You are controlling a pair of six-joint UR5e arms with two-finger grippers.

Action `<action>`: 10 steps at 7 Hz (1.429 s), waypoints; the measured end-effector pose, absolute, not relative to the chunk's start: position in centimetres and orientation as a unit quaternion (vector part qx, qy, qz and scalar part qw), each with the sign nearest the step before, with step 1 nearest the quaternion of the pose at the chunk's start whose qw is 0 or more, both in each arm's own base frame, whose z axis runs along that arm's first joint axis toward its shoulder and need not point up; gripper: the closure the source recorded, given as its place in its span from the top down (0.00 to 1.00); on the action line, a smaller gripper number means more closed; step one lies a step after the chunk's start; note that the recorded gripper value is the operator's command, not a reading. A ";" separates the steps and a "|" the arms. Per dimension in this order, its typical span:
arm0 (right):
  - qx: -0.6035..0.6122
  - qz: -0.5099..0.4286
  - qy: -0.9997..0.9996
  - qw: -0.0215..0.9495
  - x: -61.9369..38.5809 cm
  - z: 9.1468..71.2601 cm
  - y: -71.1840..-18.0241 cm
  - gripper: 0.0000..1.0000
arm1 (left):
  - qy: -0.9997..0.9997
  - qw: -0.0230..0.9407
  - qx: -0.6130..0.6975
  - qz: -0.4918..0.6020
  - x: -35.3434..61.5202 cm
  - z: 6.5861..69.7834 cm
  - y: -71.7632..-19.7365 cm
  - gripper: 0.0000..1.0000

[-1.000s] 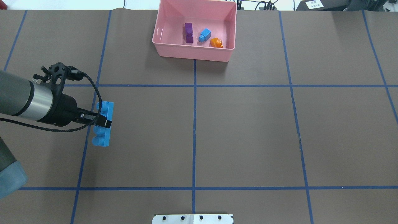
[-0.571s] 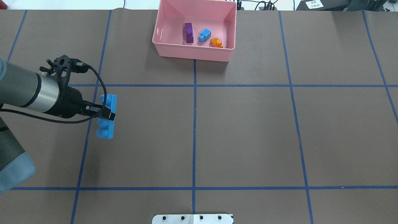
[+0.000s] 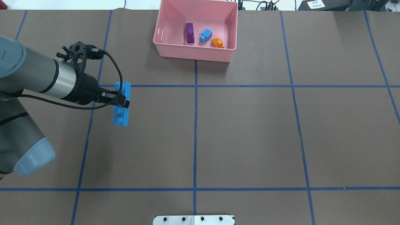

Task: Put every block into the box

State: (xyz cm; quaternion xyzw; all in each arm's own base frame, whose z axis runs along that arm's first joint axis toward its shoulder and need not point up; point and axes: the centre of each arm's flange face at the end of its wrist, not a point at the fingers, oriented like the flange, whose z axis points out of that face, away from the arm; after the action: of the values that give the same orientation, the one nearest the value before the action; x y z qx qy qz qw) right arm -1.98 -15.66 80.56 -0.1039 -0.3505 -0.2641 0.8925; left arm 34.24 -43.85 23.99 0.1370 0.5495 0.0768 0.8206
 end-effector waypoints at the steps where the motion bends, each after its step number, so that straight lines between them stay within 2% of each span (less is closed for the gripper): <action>1: -0.108 -0.266 -0.351 0.891 -2.0 80.8 -15.5 0.00 | 0.555 0.817 0.142 0.067 35.3 22.0 -45.9 0.00; 5: -0.101 -0.270 -0.350 0.891 -0.8 78.7 -13.7 0.00 | 0.575 0.807 0.133 -0.010 41.1 13.0 -53.0 0.00; 8: -0.079 -0.246 -0.349 0.901 1.6 74.1 -11.1 0.00 | 0.559 0.812 0.159 -0.062 47.3 10.5 -60.5 0.00; 10: -0.043 -0.209 -0.344 0.914 2.5 72.6 -11.9 0.00 | 0.547 0.800 0.193 -0.152 50.5 8.7 -66.8 0.00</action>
State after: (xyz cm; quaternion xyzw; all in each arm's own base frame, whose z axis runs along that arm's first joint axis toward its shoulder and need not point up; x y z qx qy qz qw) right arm 2.49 -11.85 72.61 -0.0430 -0.3439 -0.2090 0.9144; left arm 50.54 -66.81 8.75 0.1933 0.5474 -0.1517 0.8000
